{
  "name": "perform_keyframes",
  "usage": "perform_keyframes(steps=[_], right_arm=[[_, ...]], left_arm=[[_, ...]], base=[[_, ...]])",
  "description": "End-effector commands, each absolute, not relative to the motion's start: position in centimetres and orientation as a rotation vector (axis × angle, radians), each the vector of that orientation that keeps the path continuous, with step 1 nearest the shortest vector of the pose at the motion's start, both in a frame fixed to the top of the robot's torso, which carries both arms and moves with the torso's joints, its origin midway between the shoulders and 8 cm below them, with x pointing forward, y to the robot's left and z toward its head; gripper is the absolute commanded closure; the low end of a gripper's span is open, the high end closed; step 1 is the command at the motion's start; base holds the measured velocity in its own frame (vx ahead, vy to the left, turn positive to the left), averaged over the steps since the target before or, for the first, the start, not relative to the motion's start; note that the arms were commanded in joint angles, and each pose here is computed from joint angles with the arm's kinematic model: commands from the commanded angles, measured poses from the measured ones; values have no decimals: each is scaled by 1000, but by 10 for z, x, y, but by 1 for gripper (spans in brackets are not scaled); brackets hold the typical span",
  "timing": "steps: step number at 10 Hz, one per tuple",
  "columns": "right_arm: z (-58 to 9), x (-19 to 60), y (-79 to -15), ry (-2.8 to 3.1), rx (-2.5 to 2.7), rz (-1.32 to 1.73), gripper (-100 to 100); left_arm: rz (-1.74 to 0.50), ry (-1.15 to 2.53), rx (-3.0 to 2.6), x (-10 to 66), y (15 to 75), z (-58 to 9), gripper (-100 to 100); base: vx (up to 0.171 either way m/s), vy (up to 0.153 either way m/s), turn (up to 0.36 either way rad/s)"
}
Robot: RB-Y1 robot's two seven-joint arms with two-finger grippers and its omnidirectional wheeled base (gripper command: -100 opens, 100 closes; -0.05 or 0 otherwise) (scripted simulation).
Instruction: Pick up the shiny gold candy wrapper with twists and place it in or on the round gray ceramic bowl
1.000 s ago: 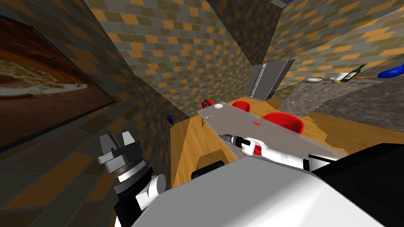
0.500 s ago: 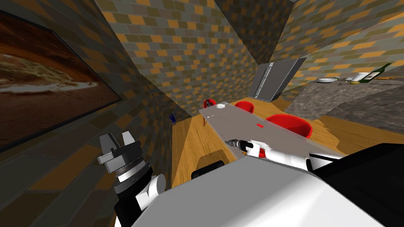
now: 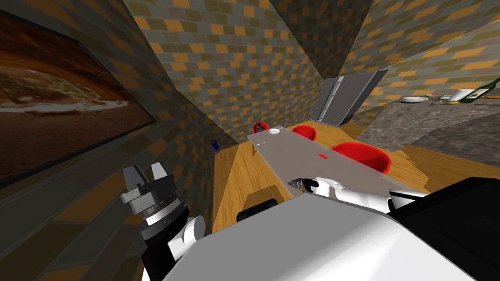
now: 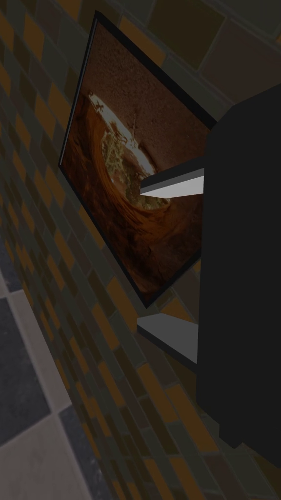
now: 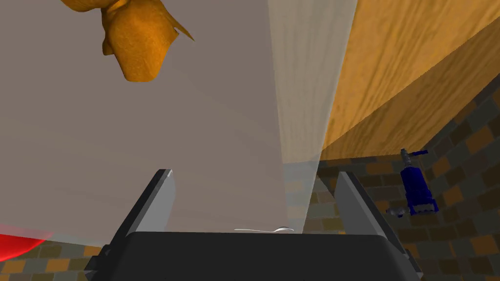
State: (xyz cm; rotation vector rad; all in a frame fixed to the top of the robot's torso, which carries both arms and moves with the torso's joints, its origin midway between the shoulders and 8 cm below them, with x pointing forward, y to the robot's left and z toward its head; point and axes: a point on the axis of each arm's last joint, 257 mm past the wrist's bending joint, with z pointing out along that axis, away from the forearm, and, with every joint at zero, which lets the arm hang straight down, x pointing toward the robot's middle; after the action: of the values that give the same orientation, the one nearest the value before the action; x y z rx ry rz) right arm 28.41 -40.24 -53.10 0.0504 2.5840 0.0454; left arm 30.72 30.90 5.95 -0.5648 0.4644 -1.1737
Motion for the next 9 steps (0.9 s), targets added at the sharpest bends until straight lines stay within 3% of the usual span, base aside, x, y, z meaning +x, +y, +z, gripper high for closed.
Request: perform_keyframes(steps=[1,6,7,8,9], right_arm=[[-545,253,-428,2658,20,-38,-100],[-570,198,-444,2774,-7,-120,-100],[-571,195,-445,2779,-9,-122,0],[-578,193,-443,2779,6,-125,-100],[-580,193,-442,2779,11,-126,-100]], left_arm=[[-1174,464,-565,307,309,60,0],[-1174,464,-565,307,309,60,0],[-1174,464,-565,307,309,60,0],[-1174,464,-565,307,309,60,0],[-1174,464,-565,307,309,60,0]], base=[[-43,-43,36],[-28,-35,13],[0,0,0],[4,-22,75],[10,-38,66]])
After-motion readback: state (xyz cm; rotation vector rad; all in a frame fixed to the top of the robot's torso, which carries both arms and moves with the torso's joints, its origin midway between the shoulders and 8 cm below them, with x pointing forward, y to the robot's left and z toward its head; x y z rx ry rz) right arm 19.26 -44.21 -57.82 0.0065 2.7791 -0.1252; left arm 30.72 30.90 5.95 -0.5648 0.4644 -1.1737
